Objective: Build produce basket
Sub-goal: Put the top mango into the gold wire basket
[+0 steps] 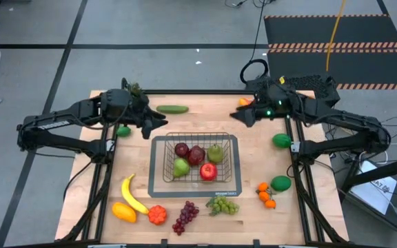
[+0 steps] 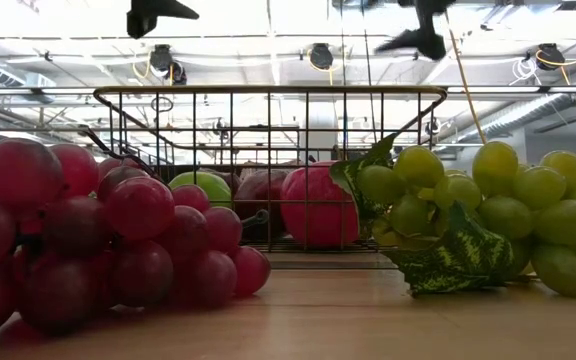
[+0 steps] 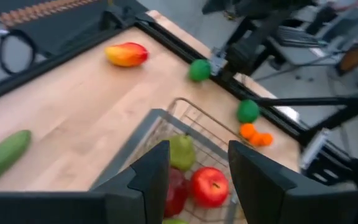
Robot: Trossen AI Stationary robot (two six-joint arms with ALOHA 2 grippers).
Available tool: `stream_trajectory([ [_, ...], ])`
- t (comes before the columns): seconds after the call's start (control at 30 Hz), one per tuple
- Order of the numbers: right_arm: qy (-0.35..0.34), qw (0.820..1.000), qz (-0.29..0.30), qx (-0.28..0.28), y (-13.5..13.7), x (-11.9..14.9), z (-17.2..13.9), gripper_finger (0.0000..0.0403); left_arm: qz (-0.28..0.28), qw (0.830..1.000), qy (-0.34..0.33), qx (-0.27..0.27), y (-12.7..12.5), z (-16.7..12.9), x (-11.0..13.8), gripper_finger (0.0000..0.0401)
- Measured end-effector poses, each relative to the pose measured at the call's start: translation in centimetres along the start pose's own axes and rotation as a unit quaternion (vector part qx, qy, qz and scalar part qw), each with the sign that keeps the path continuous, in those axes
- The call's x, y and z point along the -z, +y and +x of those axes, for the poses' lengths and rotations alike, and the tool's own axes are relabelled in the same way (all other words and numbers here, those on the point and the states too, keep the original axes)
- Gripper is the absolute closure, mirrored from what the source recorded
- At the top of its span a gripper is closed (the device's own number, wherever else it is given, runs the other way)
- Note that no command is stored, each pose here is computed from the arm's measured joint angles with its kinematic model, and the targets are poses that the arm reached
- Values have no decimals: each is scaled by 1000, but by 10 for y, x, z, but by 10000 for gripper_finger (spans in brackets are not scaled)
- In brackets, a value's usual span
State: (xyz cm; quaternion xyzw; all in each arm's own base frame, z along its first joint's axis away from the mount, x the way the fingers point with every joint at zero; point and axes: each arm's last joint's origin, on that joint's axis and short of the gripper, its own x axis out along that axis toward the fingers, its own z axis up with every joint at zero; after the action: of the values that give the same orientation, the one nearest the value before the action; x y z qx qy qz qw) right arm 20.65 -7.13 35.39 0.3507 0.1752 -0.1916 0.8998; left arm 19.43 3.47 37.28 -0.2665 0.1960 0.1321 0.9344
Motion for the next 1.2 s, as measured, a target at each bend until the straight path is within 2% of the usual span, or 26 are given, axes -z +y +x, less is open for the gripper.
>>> stream_trajectory([
  [0.1,-6,996,-82,37,-21,-11,-3,89,-6,999,-8,-31,0,5,1,238],
  [0.2,-12,982,-176,66,-37,-20,-7,89,-21,998,-15,-54,2,10,0,238],
  [0.27,-18,965,-245,96,-44,-25,-9,89,-32,997,-19,-66,2,14,0,238],
  [0.37,-20,929,-340,145,-56,-31,-12,89,-47,995,-23,-86,4,19,1,238],
  [0.43,-17,911,-380,163,-66,-32,-11,89,-49,993,-34,-100,5,22,-1,238],
  [0.5,-6,904,-389,179,-81,-31,-7,89,-52,991,-48,-112,5,24,-2,238],
  [0.7,42,915,-357,184,-129,-14,11,89,-62,986,-90,-125,4,35,-8,238],
  [0.83,46,910,-364,191,-156,-3,25,86,-60,986,-90,-125,4,39,-8,238],
  [0.93,42,919,-352,174,-172,0,34,73,-61,986,-87,-126,4,42,-8,238],
  [1.07,73,937,-305,155,-192,7,48,50,-59,986,-94,-122,3,42,-9,238],
  [1.2,98,937,-300,148,-206,12,60,42,-50,987,-94,-122,3,42,-10,238],
])
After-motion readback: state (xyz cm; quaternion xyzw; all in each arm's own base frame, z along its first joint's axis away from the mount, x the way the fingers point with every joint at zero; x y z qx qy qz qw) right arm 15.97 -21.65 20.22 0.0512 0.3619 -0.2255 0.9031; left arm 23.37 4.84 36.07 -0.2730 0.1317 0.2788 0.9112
